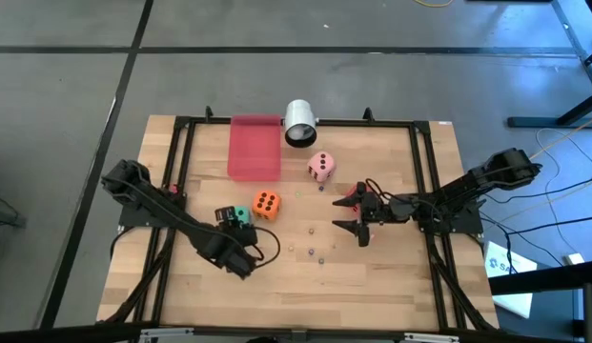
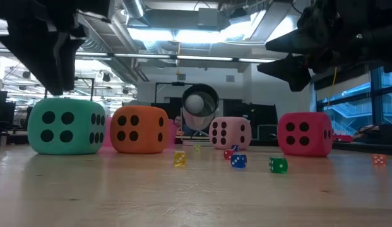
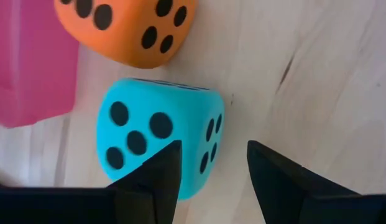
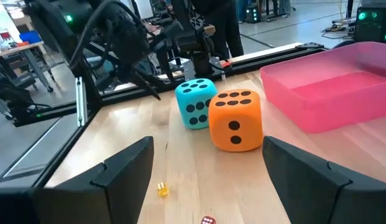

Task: Pick & Place Dice
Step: Put the big light blue dice into the red bin

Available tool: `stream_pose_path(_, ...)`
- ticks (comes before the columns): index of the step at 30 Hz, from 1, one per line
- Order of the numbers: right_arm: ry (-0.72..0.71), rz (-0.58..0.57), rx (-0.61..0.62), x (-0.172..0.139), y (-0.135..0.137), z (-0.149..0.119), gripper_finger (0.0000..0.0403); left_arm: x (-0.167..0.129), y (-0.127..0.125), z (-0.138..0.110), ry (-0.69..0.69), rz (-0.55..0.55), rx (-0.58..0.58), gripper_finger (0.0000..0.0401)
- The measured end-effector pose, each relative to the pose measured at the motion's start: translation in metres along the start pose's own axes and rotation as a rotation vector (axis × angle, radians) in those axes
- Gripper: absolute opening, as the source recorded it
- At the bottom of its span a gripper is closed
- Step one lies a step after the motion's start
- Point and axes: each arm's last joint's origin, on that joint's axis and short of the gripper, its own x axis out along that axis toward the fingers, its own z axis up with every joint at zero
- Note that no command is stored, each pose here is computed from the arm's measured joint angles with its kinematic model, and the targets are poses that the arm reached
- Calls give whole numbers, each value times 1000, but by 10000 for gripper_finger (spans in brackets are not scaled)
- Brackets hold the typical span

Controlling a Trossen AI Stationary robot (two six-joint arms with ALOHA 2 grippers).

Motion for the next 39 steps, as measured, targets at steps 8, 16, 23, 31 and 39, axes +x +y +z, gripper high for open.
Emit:
stream_pose_path(8,4,-12,-10,0,0,-1,300,-8,3,2,-10,52,-11,168)
stream_pose_path(16,-1,-35,-25,0,-1,0,300,7,-6,3,34,100,37,168)
stream_pose_path(23,0,-35,-30,0,-1,-1,300,15,-8,1,77,150,67,168)
stream_pose_path(31,7,-37,-32,0,-1,-1,300,15,-6,2,30,195,69,168)
stream_pose_path(39,19,-40,-36,0,-2,-2,300,15,-8,4,10,179,43,168)
